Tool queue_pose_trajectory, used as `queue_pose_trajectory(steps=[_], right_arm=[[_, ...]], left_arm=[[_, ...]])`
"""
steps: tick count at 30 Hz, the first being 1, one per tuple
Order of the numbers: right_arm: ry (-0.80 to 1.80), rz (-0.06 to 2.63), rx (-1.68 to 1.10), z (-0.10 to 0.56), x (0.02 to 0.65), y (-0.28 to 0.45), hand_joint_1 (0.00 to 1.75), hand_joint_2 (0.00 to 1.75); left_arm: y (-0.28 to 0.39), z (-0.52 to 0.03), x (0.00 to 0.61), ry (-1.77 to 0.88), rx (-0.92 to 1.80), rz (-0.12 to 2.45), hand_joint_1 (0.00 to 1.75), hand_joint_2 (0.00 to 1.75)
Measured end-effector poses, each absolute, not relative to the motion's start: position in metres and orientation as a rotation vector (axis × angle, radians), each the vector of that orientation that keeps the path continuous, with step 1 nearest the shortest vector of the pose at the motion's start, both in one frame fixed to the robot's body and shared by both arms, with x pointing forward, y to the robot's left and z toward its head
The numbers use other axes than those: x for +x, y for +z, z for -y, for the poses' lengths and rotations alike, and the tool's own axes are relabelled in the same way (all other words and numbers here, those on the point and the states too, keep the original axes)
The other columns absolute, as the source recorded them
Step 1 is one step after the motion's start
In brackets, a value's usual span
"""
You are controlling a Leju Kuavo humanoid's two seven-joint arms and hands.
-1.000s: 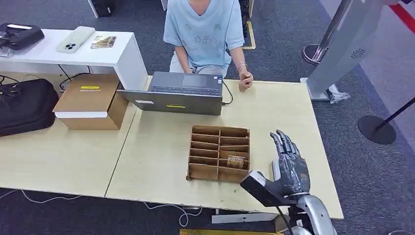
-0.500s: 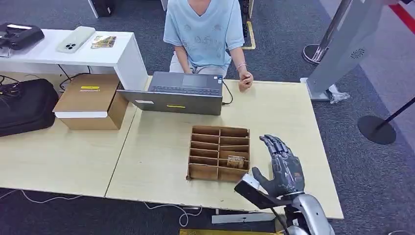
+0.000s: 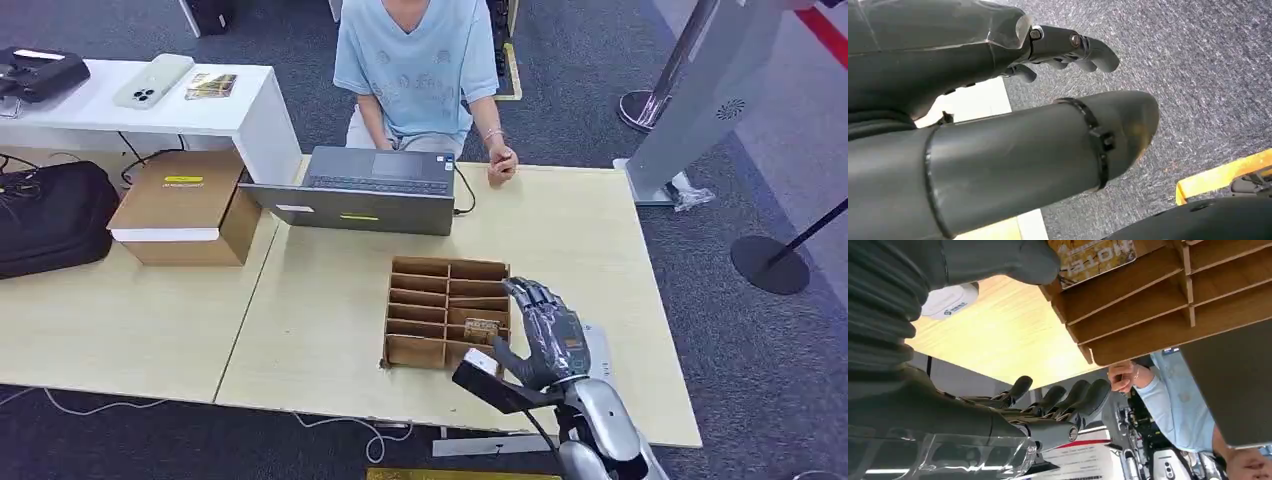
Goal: Pass the card to the sensor for recognition and then transmit it.
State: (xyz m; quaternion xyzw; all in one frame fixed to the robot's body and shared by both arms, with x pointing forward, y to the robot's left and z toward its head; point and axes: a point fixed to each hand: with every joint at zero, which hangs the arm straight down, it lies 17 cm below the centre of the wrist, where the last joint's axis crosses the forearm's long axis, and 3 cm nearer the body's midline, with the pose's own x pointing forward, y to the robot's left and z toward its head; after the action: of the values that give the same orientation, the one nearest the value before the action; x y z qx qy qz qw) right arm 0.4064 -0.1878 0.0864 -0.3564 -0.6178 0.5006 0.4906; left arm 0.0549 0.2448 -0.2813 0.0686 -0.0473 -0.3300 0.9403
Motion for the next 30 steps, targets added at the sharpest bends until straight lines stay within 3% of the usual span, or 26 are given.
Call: queue_pose_trajectory(steps=[2, 3, 4, 7, 13, 18, 23, 25, 26, 30], right_arm=[[1.224, 1.498, -0.864, 0.185, 0.409, 0.085, 0.77, 1.75], [1.225, 1.495, -0.863, 0.184, 0.41, 0.083, 0.79, 1.75], [1.225, 1.493, -0.862, 0.184, 0.411, 0.082, 0.94, 1.75], [1.221, 1.493, -0.867, 0.183, 0.415, 0.081, 0.8, 1.75], [1.225, 1.479, -0.883, 0.184, 0.418, 0.076, 1.03, 1.75], [1.227, 1.474, -0.876, 0.182, 0.419, 0.073, 0.93, 1.75], [1.235, 1.471, -0.871, 0.179, 0.421, 0.071, 1.01, 1.75], [1.24, 1.468, -0.868, 0.179, 0.42, 0.069, 0.98, 1.75], [1.242, 1.466, -0.866, 0.178, 0.42, 0.067, 0.82, 1.75], [1.249, 1.459, -0.861, 0.178, 0.419, 0.064, 0.82, 1.75]], left_arm=[[-0.281, -0.245, 0.055, -0.677, 0.139, 0.097, 0.0, 0.0], [-0.281, -0.244, 0.055, -0.678, 0.139, 0.097, 0.0, 0.0], [-0.281, -0.244, 0.055, -0.678, 0.139, 0.097, 0.0, 0.0], [-0.281, -0.244, 0.055, -0.68, 0.139, 0.098, 0.0, 0.0], [-0.281, -0.244, 0.056, -0.687, 0.14, 0.099, 0.0, 0.0], [-0.281, -0.244, 0.056, -0.687, 0.139, 0.099, 0.0, 0.0], [-0.281, -0.244, 0.056, -0.686, 0.139, 0.099, 0.0, 0.0], [-0.281, -0.244, 0.055, -0.686, 0.14, 0.098, 0.0, 0.0], [-0.281, -0.244, 0.055, -0.686, 0.14, 0.097, 0.0, 0.0], [-0.281, -0.244, 0.055, -0.686, 0.14, 0.097, 0.0, 0.0]])
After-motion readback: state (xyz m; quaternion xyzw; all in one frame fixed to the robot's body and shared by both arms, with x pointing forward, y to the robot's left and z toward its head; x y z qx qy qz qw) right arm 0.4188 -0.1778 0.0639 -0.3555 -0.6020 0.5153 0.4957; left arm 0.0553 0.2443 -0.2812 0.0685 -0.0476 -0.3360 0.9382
